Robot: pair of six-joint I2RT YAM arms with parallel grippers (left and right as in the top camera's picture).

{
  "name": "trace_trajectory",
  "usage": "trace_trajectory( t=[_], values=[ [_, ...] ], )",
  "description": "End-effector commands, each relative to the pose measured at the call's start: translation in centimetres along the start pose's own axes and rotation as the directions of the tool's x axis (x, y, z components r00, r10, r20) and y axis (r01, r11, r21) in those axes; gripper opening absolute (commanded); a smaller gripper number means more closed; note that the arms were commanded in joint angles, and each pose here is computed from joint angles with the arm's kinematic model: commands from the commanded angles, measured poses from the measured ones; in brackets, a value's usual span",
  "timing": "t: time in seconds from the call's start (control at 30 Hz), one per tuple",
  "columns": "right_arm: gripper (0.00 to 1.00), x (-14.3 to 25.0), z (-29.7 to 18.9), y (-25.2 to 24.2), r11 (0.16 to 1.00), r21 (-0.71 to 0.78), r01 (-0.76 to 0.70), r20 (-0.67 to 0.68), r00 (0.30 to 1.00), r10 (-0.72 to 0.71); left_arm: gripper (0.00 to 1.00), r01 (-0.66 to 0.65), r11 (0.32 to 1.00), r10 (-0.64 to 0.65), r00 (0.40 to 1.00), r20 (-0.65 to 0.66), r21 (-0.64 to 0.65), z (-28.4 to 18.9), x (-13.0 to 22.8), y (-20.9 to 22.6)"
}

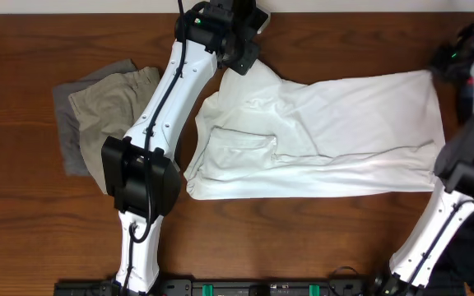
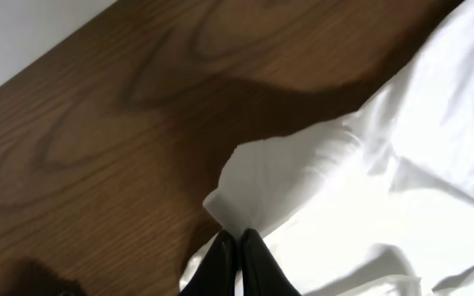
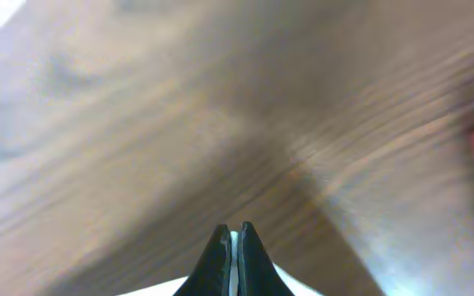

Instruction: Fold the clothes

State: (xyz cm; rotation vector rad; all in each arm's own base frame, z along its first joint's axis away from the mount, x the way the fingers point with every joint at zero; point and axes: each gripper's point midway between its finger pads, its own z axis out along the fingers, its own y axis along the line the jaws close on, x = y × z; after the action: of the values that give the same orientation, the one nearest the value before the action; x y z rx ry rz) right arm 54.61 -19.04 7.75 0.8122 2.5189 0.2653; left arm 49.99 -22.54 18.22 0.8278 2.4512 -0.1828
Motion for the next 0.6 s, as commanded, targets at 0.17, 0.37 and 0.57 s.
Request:
trace_trajectory(
  t=[0.17, 0.37, 0.57],
  values=[
    [0.01, -4.1, -11.8, 2.5, 0.996, 0.000, 0.084, 0.191, 0.978, -0.083, 0.06, -0.023, 0.999, 0.023, 0.999, 0.038, -0.024, -3.6, -0.8, 0.1],
    [0.01, -1.6, -11.5, 1.0, 0.995, 0.064, 0.073, 0.091, 0.993, -0.079, 0.06, -0.014, 1.000, 0.014, 0.998, -0.056, 0.002, -3.6, 1.5, -0.4],
    [0.01, -0.9, -11.7, -0.5, 0.990, 0.130, 0.056, 0.060, 0.996, -0.064, 0.06, 0.020, 0.991, 0.003, 0.985, -0.173, 0.131, -4.1, 4.5, -3.0]
  ],
)
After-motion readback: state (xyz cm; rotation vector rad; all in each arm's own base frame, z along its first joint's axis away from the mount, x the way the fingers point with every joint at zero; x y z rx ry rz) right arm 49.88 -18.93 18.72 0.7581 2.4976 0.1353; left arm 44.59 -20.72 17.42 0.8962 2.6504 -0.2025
